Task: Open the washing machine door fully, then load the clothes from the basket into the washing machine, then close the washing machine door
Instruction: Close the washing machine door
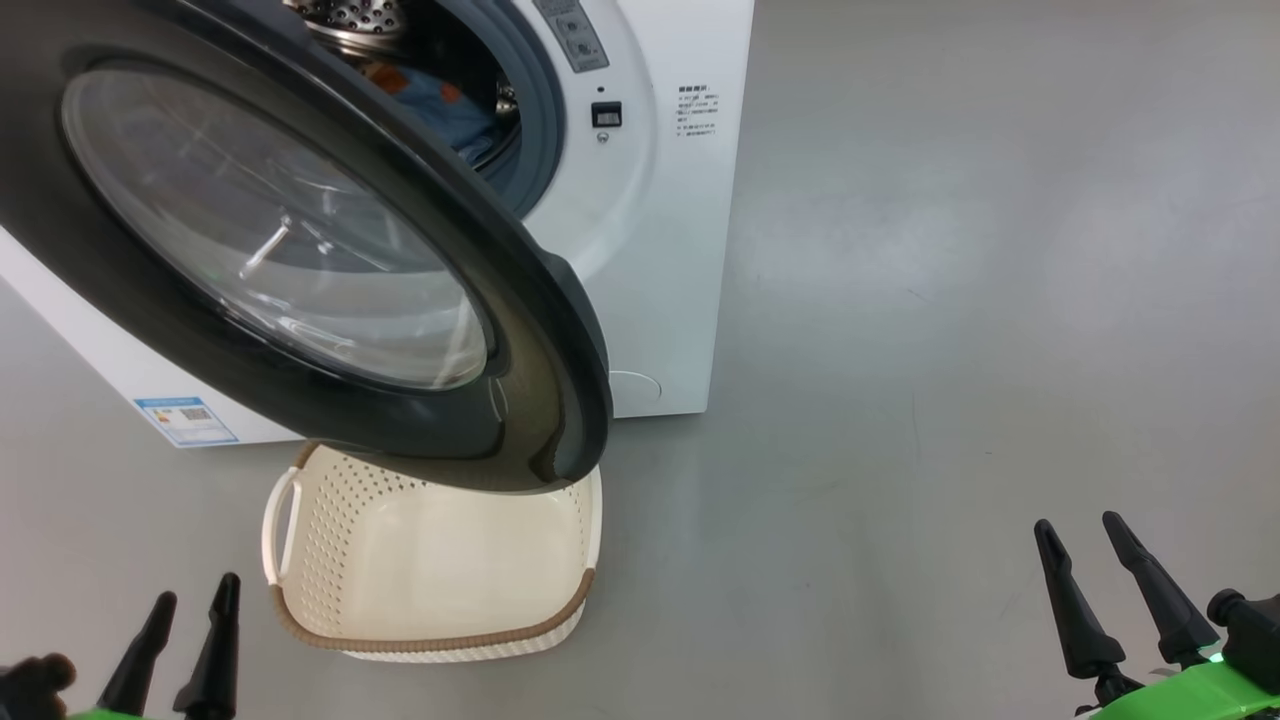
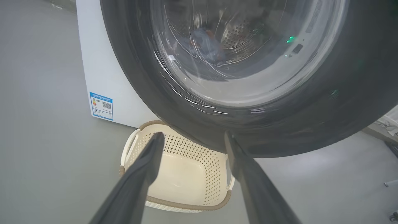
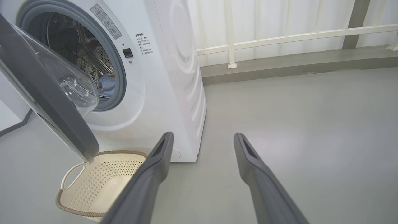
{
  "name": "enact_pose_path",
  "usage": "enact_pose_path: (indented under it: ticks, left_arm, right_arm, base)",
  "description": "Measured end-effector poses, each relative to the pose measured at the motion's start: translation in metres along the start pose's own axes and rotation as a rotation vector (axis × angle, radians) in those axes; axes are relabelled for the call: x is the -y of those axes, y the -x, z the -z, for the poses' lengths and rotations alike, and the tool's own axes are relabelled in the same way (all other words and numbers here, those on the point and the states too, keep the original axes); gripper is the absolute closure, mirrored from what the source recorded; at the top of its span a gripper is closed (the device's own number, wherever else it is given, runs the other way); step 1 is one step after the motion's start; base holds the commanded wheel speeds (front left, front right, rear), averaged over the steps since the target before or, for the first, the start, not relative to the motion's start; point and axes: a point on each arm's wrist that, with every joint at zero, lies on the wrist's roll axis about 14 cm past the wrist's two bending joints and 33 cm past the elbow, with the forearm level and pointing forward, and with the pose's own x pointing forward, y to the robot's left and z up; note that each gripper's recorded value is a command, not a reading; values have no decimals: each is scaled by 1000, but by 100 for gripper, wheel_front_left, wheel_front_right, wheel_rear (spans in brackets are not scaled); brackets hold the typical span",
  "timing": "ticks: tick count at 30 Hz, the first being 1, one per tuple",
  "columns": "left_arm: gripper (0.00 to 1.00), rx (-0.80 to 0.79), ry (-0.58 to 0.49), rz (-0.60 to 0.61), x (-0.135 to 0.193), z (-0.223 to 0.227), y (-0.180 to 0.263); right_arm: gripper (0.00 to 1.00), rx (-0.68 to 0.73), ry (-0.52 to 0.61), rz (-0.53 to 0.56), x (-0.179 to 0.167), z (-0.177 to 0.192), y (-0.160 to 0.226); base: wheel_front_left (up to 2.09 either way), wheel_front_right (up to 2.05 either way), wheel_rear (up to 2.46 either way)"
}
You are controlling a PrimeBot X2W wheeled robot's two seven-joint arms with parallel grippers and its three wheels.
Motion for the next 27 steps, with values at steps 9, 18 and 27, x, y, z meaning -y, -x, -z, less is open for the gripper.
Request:
enact_pose_path:
  ticks: [9,18,27]
  left_arm:
    - [0,56,-160,18,13,-5,6]
    - [0,93,-236,-7,18,-6,9]
    - [0,94,-260,-25,16,-3,13]
  right_arm:
    - [0,20,4,12,4,-7,2]
    - [0,22,1,17,5,-7,2]
    - [0,24,-3,12,3,-7,2]
  base:
    - [0,0,0]
    - [0,0,0]
    - [0,0,0]
